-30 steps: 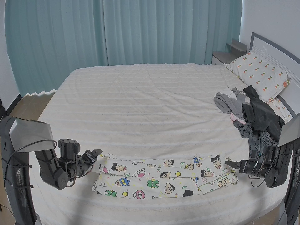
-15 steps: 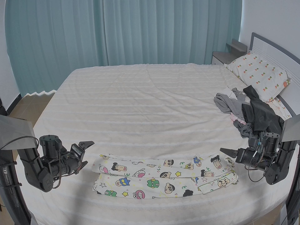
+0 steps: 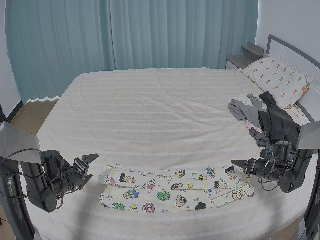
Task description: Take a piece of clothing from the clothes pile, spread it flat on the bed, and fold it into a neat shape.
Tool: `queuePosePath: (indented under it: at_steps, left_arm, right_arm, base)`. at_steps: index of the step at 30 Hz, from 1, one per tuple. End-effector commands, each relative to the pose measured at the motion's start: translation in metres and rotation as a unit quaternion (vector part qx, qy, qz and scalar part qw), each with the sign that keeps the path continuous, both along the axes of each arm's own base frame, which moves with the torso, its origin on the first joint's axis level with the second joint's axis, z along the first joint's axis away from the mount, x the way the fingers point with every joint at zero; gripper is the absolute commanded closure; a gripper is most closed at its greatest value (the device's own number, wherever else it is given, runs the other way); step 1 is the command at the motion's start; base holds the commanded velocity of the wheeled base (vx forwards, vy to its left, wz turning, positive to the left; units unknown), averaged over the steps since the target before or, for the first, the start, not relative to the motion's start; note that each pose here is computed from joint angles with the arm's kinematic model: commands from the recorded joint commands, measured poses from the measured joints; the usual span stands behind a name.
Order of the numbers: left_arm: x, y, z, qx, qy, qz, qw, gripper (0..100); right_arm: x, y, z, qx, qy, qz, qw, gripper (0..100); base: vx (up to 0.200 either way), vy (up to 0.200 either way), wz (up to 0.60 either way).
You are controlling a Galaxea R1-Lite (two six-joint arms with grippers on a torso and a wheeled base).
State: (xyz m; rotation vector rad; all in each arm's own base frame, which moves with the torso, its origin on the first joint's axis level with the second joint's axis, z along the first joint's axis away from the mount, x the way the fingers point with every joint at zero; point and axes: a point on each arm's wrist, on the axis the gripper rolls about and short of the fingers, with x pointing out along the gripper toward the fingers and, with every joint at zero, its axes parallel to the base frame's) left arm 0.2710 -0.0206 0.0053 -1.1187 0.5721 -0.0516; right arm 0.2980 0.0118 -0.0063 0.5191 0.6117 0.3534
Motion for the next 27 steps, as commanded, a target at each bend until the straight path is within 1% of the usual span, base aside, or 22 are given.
queuePosePath:
  at_steps: [1, 7, 8, 10, 11, 14, 18, 21, 22, 27]
  left_arm:
    - [-0.002, 0.000, -0.005, 0.005, 0.006, -0.001, 1.0000, 0]
    - [-0.002, -0.002, -0.007, 0.011, 0.009, 0.007, 0.9999, 0]
    - [-0.002, -0.002, -0.007, 0.011, 0.009, 0.007, 0.9999, 0]
    - [-0.002, -0.002, -0.007, 0.012, 0.009, 0.009, 0.9999, 0]
    - [-0.002, -0.002, -0.007, 0.012, 0.009, 0.009, 0.9999, 0]
    - [-0.003, -0.002, -0.007, 0.012, 0.011, 0.009, 0.9998, 0]
    - [-0.004, -0.002, -0.007, 0.012, 0.012, 0.008, 0.9998, 0]
    - [-0.004, -0.002, -0.007, 0.013, 0.013, 0.008, 0.9998, 0]
    - [-0.004, -0.002, -0.007, 0.013, 0.013, 0.008, 0.9998, 0]
    - [-0.004, -0.003, -0.007, 0.013, 0.013, 0.007, 0.9998, 0]
  right_arm:
    - [-0.002, 0.001, -0.013, -0.001, 0.024, 0.003, 0.9997, 0]
    - [0.014, 0.018, -0.024, -0.001, 0.025, 0.029, 0.9992, 0]
    - [0.015, 0.019, -0.025, -0.001, 0.029, 0.031, 0.9991, 100]
    - [0.024, 0.023, -0.027, -0.003, 0.048, 0.035, 0.9983, 100]
    - [0.026, 0.023, -0.026, -0.003, 0.049, 0.034, 0.9982, 100]
    - [0.028, 0.022, -0.024, -0.007, 0.045, 0.026, 0.9986, 100]
    - [0.022, 0.016, -0.012, -0.009, 0.037, 0.015, 0.9992, 100]
    - [0.015, 0.014, -0.004, -0.007, 0.026, 0.015, 0.9995, 100]
    - [0.012, 0.013, 0.001, -0.005, 0.010, 0.017, 0.9998, 100]
    - [0.006, 0.011, 0.009, 0.005, -0.035, 0.029, 0.9989, 100]
  base:
    - [0.000, 0.000, 0.00]
    - [0.000, 0.000, 0.00]
    - [0.000, 0.000, 0.00]
    - [0.000, 0.000, 0.00]
    - [0.000, 0.000, 0.00]
    - [0.000, 0.000, 0.00]
    - [0.000, 0.000, 0.00]
    - [0.000, 0.000, 0.00]
    - [0.000, 0.000, 0.00]
    - [0.000, 0.000, 0.00]
